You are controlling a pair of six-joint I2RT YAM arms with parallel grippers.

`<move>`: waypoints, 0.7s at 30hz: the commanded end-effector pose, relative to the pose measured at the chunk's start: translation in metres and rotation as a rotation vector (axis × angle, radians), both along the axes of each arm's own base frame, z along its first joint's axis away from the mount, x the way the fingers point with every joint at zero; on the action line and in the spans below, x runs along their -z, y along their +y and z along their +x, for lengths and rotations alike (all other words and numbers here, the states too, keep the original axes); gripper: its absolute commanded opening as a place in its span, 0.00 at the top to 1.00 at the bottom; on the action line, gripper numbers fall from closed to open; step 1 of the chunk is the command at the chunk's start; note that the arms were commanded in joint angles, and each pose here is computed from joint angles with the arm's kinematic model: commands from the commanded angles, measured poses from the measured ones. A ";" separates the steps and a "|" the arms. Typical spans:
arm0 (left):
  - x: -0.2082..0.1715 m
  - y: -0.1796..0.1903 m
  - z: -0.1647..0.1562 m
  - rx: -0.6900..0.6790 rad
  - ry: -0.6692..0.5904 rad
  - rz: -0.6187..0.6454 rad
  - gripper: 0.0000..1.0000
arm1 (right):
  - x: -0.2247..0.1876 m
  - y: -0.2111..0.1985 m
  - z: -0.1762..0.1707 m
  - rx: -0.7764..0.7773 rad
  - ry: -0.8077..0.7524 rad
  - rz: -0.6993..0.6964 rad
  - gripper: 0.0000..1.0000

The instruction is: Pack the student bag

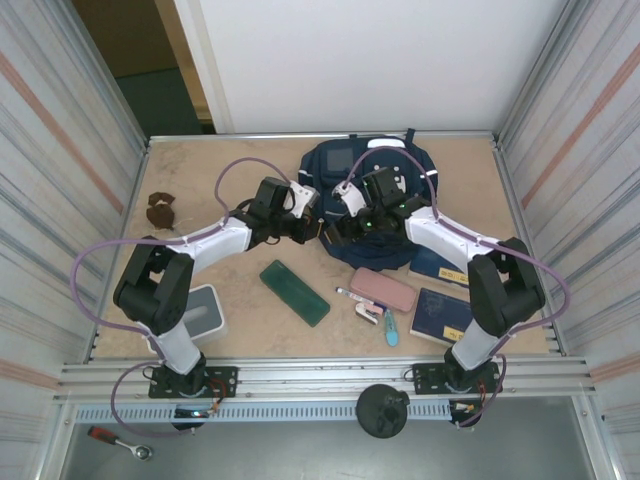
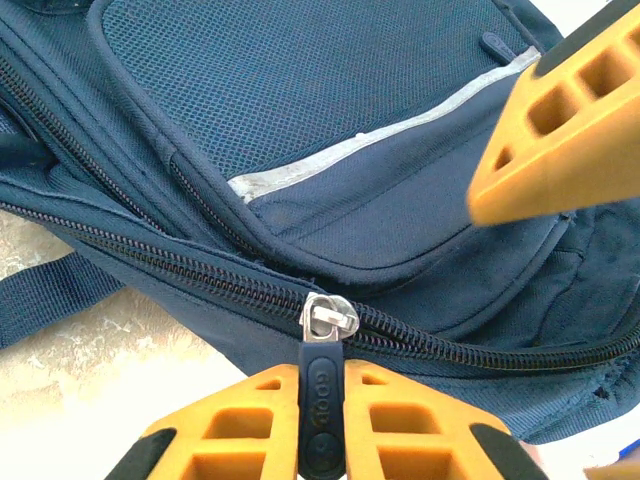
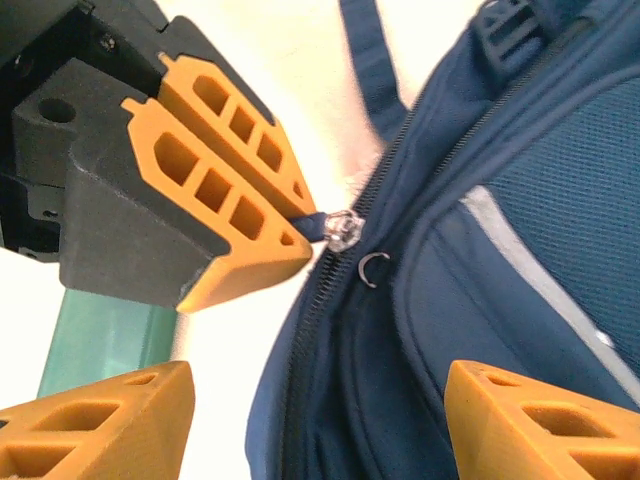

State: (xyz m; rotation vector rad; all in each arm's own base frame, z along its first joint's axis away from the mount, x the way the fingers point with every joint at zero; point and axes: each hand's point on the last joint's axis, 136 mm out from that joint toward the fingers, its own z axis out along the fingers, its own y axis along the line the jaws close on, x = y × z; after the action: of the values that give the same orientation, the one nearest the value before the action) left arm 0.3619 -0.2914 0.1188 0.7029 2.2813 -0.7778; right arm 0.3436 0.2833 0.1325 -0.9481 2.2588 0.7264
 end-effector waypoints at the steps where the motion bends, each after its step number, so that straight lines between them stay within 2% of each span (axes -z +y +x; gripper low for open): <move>1: -0.041 -0.006 0.003 0.005 -0.083 -0.057 1.00 | 0.019 0.011 -0.005 -0.014 0.066 0.012 0.38; 3: -0.040 -0.004 0.004 -0.001 -0.084 -0.053 1.00 | 0.027 0.012 -0.003 -0.005 0.074 -0.004 0.44; 7: -0.037 0.004 0.008 -0.033 -0.081 -0.047 1.00 | 0.033 0.007 0.000 0.014 0.069 -0.033 0.82; 10: -0.035 0.016 0.014 -0.078 -0.078 -0.035 1.00 | 0.019 0.012 0.004 -0.002 0.045 -0.008 0.98; 21: -0.037 0.076 0.018 -0.237 -0.087 0.006 1.00 | -0.002 0.078 0.005 -0.205 0.026 0.018 1.00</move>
State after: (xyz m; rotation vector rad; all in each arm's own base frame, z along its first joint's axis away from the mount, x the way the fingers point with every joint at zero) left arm 0.3808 -0.2301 0.1427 0.5008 2.2624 -0.6601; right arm 0.3573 0.3460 0.1255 -1.0867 2.2415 0.7970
